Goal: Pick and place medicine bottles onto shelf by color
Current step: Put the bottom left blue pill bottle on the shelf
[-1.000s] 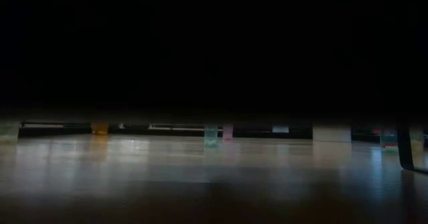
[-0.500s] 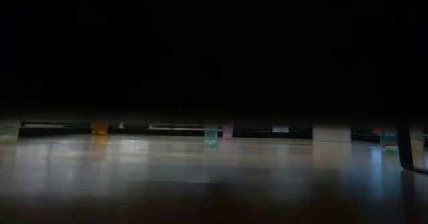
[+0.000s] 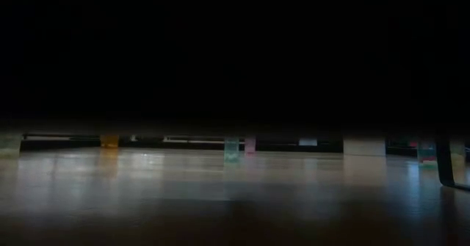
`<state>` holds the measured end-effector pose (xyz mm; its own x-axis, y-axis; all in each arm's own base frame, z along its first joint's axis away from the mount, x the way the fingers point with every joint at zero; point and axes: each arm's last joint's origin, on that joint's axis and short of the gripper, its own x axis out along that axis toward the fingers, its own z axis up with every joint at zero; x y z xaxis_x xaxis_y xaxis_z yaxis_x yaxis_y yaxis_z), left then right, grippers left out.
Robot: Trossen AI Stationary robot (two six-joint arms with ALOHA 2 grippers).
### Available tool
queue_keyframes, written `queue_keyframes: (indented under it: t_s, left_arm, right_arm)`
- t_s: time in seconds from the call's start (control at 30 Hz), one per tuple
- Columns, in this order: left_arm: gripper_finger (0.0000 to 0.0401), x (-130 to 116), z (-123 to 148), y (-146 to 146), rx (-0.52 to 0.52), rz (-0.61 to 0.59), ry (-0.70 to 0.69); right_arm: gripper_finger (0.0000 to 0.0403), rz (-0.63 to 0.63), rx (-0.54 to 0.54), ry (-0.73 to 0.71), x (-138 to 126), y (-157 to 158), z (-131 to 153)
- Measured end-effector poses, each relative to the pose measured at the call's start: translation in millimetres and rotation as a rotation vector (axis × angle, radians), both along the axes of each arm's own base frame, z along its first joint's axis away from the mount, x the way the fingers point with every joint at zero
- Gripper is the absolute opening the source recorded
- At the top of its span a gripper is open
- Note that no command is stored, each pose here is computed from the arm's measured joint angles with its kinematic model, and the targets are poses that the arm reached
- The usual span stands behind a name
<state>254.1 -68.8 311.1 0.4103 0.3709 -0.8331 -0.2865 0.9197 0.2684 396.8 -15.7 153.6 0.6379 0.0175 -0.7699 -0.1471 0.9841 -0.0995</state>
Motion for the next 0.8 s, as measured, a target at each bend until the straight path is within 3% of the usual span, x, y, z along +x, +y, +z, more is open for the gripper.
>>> queue_keyframes:
  t_s: [0.33,0.6,0.8]
  left_arm:
    - [0.0315,0.0,0.0,0.0,-0.001,-0.001,0.001]
    - [0.0315,0.0,0.0,0.0,-0.001,-0.001,0.001]
    - [0.0315,0.0,0.0,0.0,-0.001,-0.001,0.001]
  right_arm:
    - [0.016,0.0,0.0,0.001,-0.1,0.0,0.0]
    - [0.0125,0.001,0.001,0.002,-0.2,0.1,0.0]
    - [0.0126,0.001,0.001,0.002,-0.3,0.2,0.0]
